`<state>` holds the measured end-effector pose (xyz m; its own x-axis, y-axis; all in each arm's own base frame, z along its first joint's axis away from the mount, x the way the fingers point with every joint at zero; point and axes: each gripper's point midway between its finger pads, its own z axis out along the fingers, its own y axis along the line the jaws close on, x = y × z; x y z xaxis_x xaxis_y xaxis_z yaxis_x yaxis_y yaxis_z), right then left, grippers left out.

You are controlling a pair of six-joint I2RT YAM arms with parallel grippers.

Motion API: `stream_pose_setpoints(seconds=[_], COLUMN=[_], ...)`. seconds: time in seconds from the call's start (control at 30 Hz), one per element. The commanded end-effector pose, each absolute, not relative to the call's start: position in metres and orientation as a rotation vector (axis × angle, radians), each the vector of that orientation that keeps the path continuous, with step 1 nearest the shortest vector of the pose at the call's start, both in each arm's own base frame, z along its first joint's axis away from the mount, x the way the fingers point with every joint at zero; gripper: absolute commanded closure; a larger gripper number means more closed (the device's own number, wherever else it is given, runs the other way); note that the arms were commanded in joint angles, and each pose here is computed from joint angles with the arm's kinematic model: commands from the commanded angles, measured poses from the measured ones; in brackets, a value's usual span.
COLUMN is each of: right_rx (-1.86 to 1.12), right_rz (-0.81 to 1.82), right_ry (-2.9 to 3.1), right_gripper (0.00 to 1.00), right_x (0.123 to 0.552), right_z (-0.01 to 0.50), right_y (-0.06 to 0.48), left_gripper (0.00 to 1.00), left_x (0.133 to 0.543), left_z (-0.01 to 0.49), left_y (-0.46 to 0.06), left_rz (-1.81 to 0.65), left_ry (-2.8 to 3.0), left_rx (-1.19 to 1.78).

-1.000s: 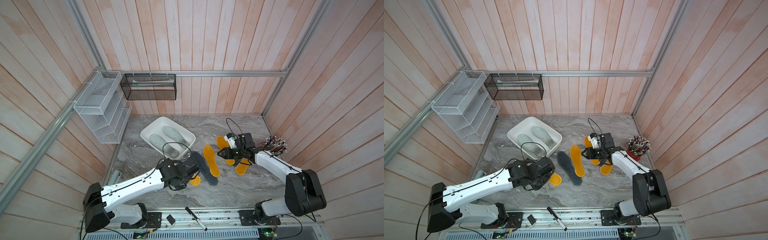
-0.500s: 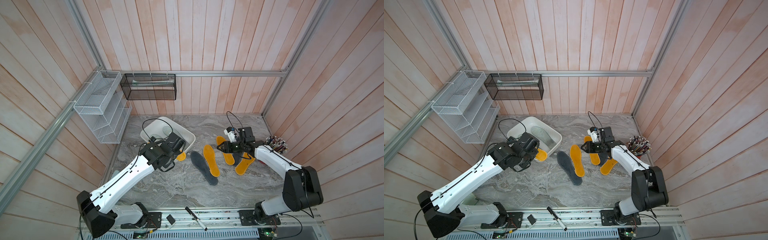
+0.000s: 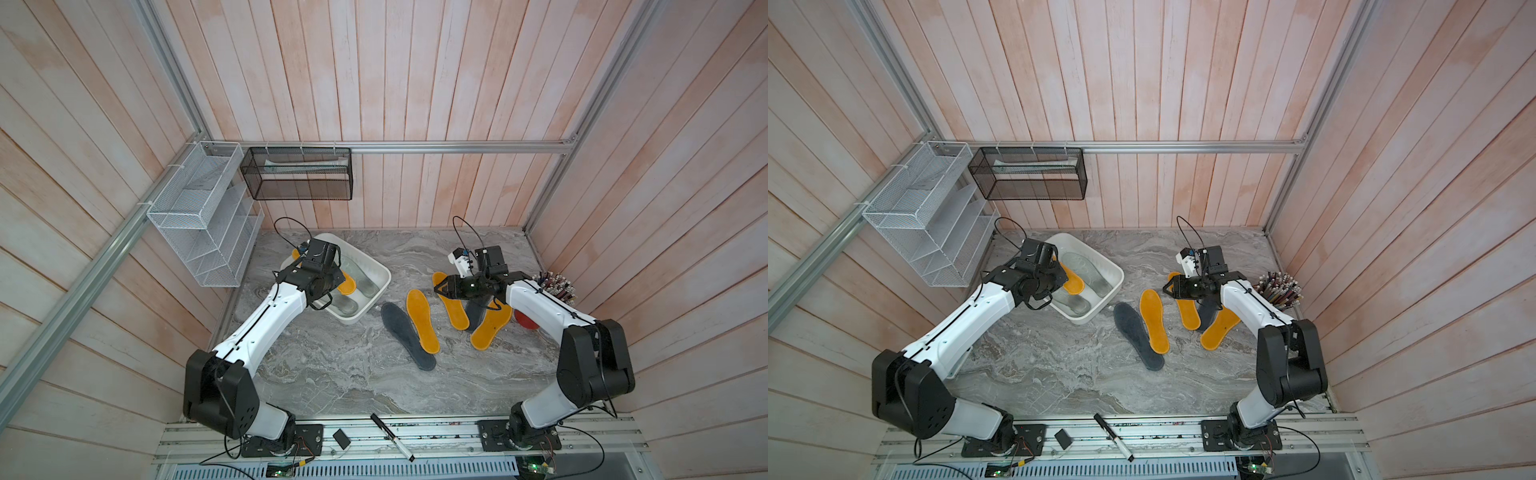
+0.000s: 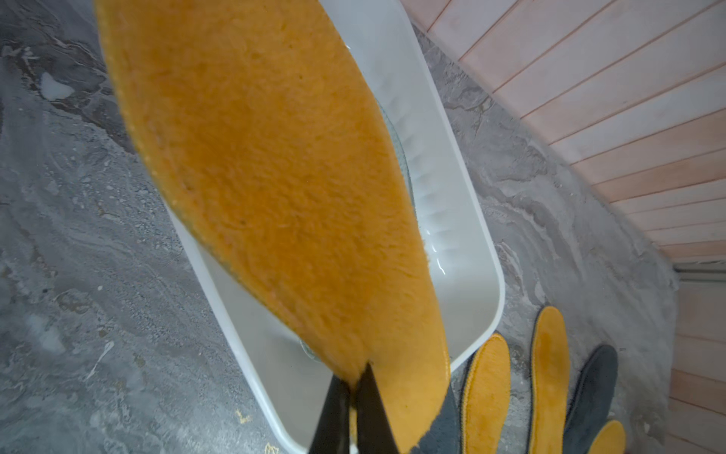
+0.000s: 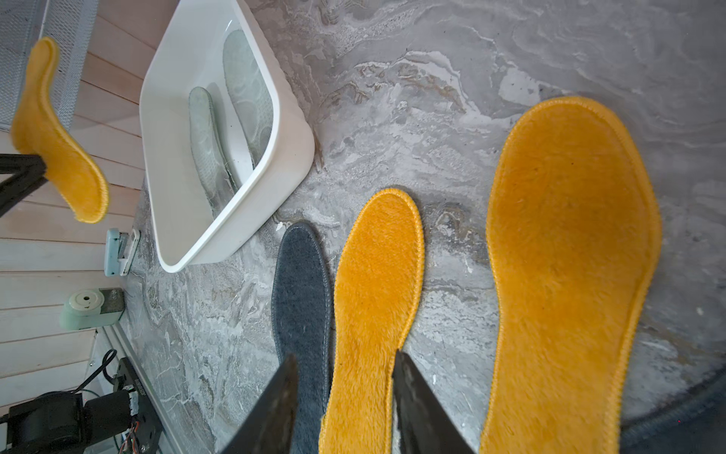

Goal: Put the insoles into the storage box
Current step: Place the insole in the storage box.

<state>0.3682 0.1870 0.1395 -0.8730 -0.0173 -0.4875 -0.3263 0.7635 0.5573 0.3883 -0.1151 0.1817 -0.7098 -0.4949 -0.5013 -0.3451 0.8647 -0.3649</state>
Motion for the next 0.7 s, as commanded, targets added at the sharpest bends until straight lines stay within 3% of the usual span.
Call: stream_pose_setpoints(seconds=[0.0,0.67], right_rx=[-0.253,-0.212], right_rz=[0.881,0.880], right_ry=[2.512,2.548], right_gripper=[0.58,0.58], right_x=[0.377,0.409], right_z=[0.138,0.129], right_y=[0.182,0.182], left_gripper=[1.00,1.00], left_x=[0.408,0.421], left_z=[0.186,0.109], left_y=[-0.129,-0.110], left_rz=[-0.389,-0.443], left_ry=[2.423,2.529], left_rx=[-0.412,-0.473])
